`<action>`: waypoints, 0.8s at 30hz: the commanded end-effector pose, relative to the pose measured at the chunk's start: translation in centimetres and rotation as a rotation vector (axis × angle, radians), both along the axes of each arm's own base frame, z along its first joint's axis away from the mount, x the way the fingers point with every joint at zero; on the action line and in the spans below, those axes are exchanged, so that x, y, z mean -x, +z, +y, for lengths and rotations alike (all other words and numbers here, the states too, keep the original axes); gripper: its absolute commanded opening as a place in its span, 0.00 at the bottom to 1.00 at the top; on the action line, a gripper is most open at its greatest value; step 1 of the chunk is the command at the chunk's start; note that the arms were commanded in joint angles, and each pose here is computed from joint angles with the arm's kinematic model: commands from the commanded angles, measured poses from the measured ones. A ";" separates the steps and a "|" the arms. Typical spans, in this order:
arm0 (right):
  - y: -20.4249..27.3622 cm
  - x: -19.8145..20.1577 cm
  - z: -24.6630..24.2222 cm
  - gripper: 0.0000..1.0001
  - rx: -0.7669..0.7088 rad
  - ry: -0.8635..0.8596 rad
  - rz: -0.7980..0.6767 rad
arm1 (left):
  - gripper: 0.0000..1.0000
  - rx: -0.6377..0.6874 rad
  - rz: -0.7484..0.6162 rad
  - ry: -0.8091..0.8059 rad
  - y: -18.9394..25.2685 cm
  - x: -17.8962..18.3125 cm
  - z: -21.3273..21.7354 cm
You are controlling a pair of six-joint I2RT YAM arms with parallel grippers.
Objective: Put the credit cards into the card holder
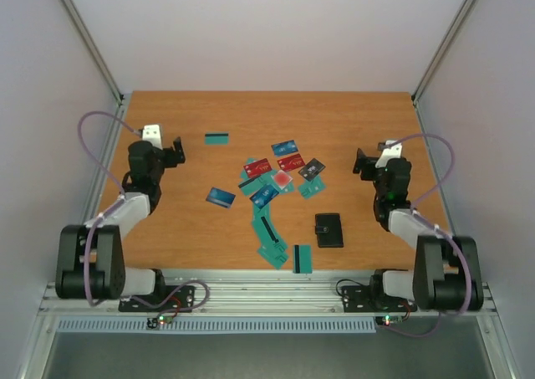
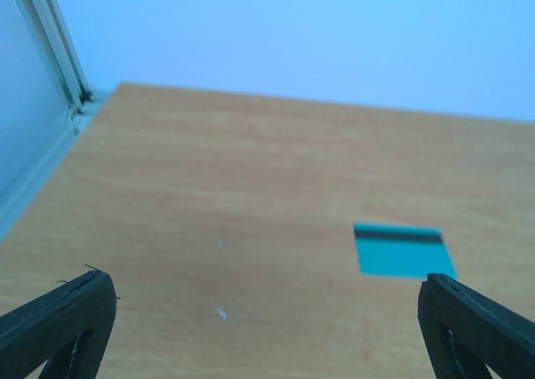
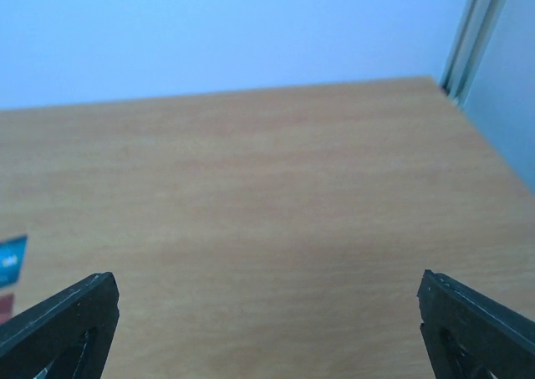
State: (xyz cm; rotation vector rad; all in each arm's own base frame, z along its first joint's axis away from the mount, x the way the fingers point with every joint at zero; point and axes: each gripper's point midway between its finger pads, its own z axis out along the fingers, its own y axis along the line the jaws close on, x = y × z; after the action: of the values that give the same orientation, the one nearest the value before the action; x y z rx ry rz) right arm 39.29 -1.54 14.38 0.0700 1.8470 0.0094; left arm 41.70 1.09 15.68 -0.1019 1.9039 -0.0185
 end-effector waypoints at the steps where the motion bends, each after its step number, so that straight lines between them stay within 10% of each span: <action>1: 5.5 1.1 -1.5 0.98 0.002 -0.089 -0.003 | 0.99 0.080 0.092 0.060 2.0 1.5 0.5; 11: 14.5 4.8 -2.3 0.99 -0.114 -0.203 0.276 | 0.99 0.205 0.185 0.087 7.0 5.0 -0.1; 24: 7.3 12.4 6.9 0.98 -0.586 0.040 0.918 | 0.92 0.473 0.660 -0.168 3.6 10.4 -8.0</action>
State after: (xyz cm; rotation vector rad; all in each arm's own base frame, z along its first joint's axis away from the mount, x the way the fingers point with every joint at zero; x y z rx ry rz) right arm 32.05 2.27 24.70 0.3755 2.4747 0.3912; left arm 35.58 -3.11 21.81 -0.3236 2.3226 -0.4164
